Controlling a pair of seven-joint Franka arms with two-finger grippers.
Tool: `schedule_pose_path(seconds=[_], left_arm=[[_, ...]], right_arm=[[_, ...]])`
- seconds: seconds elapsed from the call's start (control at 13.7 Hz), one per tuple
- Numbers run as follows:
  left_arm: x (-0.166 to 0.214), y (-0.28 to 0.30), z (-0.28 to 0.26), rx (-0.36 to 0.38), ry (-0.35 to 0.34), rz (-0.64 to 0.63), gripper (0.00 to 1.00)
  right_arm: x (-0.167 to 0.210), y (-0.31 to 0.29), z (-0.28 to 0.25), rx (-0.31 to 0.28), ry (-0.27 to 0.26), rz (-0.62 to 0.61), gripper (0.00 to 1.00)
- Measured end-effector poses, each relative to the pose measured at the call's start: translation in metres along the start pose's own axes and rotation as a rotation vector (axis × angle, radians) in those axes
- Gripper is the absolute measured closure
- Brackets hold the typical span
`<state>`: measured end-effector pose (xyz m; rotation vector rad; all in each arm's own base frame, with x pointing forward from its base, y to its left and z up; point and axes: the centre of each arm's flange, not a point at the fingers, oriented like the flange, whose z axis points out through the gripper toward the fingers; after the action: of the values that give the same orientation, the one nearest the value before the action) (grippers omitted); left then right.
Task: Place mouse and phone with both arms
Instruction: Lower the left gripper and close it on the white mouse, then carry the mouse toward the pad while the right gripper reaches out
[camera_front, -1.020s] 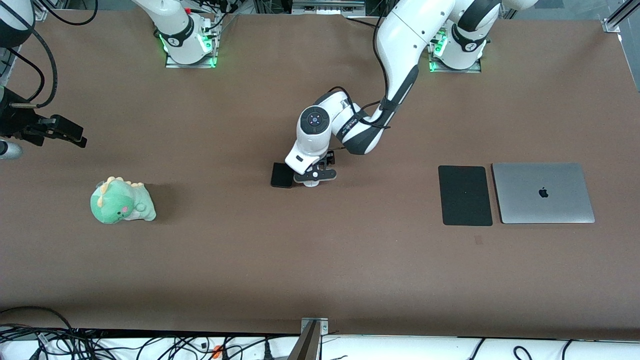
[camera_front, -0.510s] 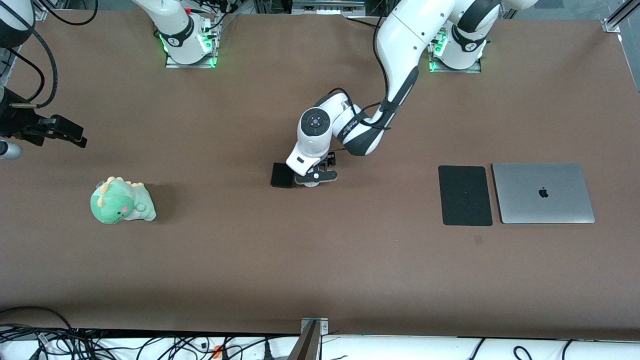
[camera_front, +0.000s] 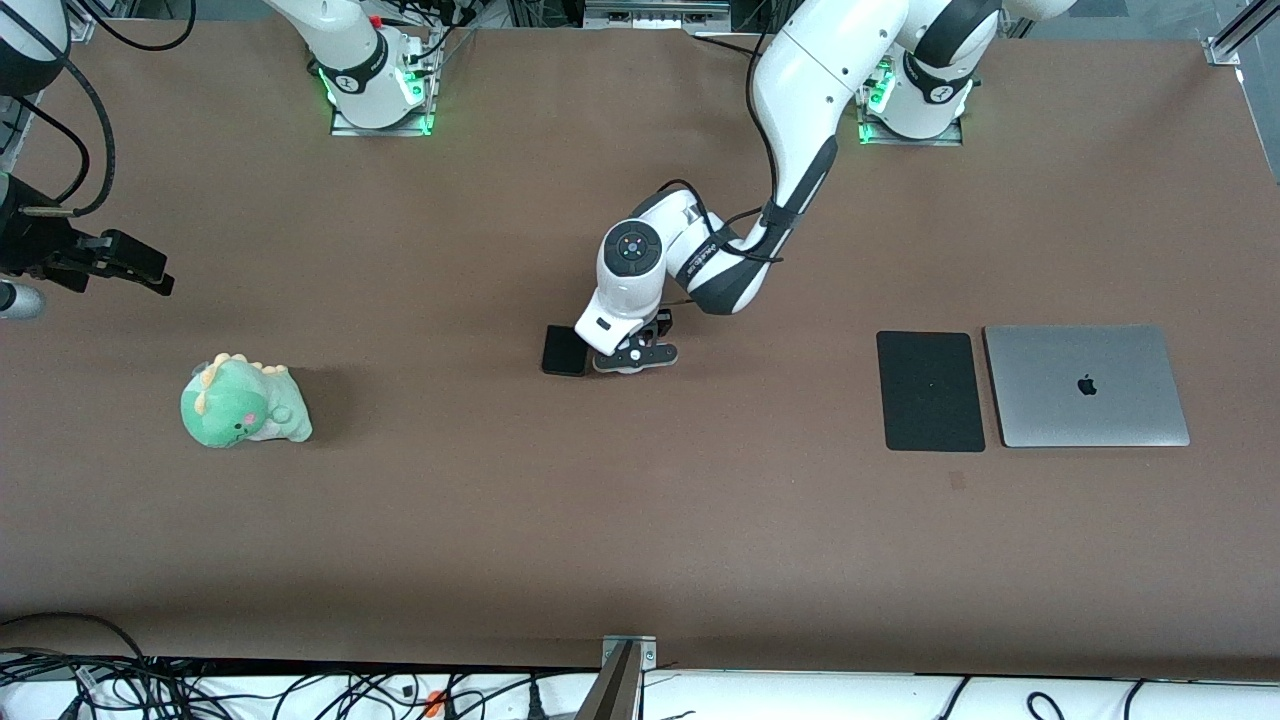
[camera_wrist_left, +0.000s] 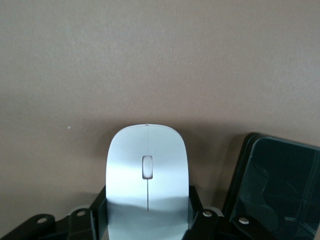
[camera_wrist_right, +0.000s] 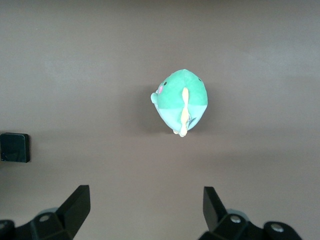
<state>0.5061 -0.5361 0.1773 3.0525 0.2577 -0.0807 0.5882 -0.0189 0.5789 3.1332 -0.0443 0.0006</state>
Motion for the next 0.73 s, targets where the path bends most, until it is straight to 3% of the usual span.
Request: schedule_pose_path(seconds=[0.22, 0.44, 0.73], left_arm=[[0.016, 0.0, -0.015, -0.013, 0.032, -0.014, 0.37], [0.048, -0.019, -0.042, 0.033, 0.064, -0.055, 0.37], [0.115, -0.083, -0.119, 0.099, 0.111, -0.107, 0.37]], right_arm=[[0.0, 0.0, 0.0, 0.0, -0.001, 0.0, 0.0], [0.0, 0.0, 0.001, 0.0, -0.003, -0.001, 0.0], [0.002, -0.001, 0.008, -0.002, -0.019, -0.003, 0.0]])
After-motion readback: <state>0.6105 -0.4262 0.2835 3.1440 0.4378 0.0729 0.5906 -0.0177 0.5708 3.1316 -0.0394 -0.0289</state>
